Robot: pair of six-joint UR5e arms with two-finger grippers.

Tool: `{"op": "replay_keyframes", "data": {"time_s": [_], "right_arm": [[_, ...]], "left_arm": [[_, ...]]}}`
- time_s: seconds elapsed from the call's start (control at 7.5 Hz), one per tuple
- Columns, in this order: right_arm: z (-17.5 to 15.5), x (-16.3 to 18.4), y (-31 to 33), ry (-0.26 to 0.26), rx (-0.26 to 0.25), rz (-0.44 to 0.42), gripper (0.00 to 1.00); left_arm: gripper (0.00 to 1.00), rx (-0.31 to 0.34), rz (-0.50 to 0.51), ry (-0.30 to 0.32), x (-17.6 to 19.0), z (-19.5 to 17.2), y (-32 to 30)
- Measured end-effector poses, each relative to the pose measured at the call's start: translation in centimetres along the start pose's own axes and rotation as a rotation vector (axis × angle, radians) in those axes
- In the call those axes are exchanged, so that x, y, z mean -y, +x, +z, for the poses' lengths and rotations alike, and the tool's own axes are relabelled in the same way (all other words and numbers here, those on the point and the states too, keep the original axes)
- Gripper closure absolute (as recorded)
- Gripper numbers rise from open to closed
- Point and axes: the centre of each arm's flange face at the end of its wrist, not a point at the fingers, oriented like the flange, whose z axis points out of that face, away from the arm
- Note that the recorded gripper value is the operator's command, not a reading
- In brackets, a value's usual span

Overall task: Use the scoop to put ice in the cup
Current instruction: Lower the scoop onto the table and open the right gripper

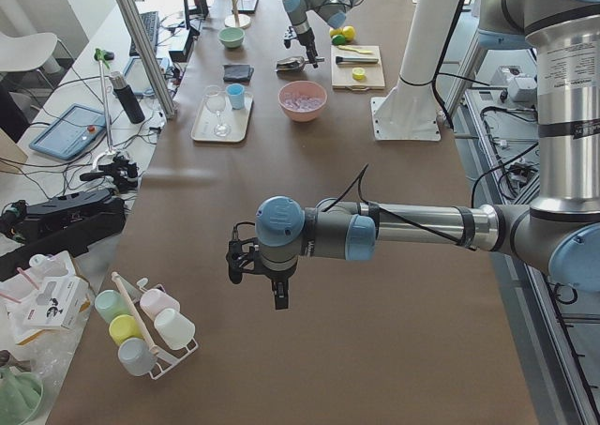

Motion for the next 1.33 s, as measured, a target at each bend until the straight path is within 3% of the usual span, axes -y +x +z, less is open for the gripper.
{"op": "replay_keyframes", "data": {"time_s": [0.53,0.67,0.93,1.2,1.33], "right_arm": [[-2.2,-0.8,-0.7,0.031,0.026,-0.023,0.01],[-4.3,-1.4,-0.7,0.068,0.043,-0.035,0.01],[-8.4,-1.9,-0.1,0.195,0.025,-0.060,0.01],[-10.7,-1.1,2.7,0.293,-0.037,-0.113,0.01],[-11.3,-0.7,5.4,0.310,-0.073,-0.160,0.01]], "left_arm": [[0.01,0.000,-0.001,-0.001,0.0,0.0,0.0],[0.01,0.000,0.000,-0.001,0.0,0.1,0.0],[0.01,0.000,-0.001,-0.002,0.0,0.1,0.0],[0.01,0.000,-0.002,-0.003,0.1,0.2,-0.1],[0.01,0.001,-0.003,-0.004,0.1,0.2,-0.2]]}}
